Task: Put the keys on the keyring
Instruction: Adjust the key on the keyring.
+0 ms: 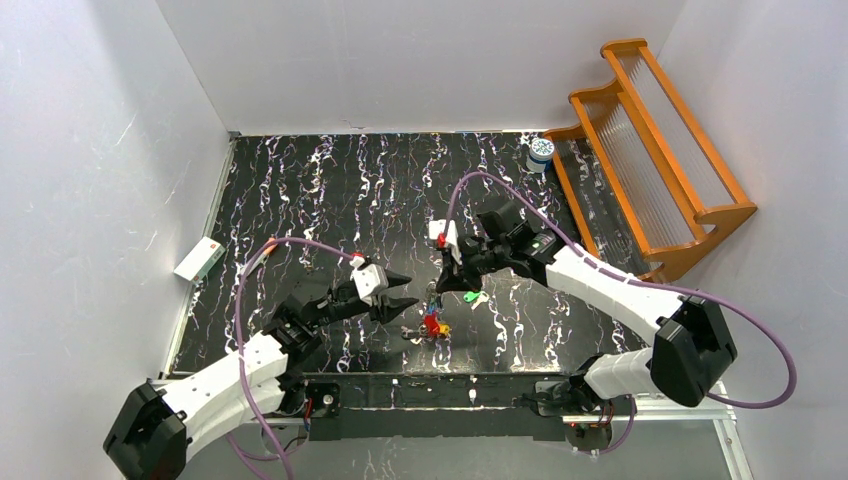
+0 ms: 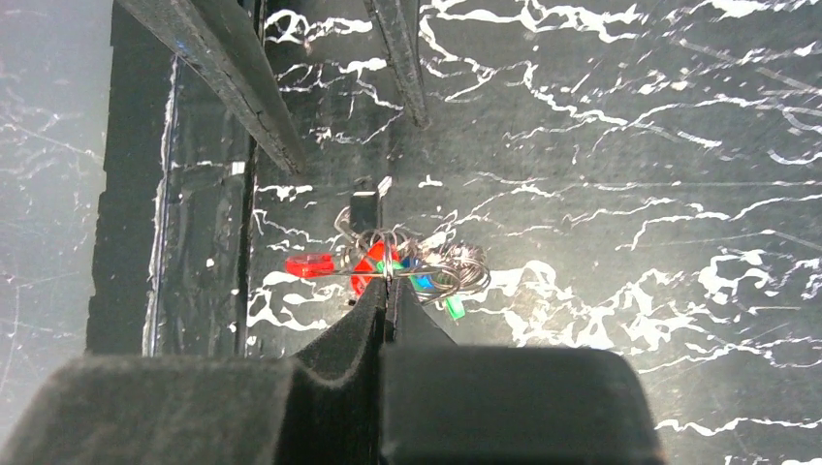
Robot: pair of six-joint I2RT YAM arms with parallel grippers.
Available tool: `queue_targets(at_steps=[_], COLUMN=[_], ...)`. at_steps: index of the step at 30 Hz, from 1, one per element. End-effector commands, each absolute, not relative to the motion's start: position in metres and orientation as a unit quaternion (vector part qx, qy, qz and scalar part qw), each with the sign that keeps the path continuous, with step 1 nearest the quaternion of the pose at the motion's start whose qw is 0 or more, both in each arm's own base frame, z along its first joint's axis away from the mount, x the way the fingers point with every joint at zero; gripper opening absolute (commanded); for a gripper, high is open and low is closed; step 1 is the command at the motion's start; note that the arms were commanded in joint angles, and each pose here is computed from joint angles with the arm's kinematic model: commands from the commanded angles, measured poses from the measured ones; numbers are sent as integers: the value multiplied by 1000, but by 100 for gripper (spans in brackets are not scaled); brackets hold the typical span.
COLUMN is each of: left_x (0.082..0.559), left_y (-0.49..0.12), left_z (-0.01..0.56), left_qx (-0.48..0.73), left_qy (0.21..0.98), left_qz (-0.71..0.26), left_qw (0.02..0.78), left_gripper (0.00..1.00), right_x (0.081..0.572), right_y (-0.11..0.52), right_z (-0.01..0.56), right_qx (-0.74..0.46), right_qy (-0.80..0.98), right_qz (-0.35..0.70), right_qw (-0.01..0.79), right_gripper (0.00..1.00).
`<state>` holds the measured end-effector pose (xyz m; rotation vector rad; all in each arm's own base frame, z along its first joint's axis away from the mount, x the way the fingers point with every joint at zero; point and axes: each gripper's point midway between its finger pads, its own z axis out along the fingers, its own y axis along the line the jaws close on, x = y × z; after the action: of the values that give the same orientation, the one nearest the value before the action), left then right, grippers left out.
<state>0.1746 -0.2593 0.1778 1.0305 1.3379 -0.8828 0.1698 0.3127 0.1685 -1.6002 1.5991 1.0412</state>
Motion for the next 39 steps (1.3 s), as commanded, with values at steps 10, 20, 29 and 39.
queue_targets(at_steps=[10,20,29,39], left_x=[163,162,161,162], left_y=[-274,-281,-285,-286], left_z=[169,165,169,167], left_qx=[484,486,487,483], left_qy=[565,562,555,560], left_qz=[-407,-415,-420,-421], left_qw=[530,526,528,525], left_gripper=[35,29,14,0], right_x=[154,147,147,149], right_y=[321,329,329,331], right_z=[165,163,162,162], right_qx=[-639,-646,-647,-647], right_qy=[613,607,608,606], right_qz=[382,387,383,381], right_qw=[266,254,255,263], right_gripper=[1,1,1,2])
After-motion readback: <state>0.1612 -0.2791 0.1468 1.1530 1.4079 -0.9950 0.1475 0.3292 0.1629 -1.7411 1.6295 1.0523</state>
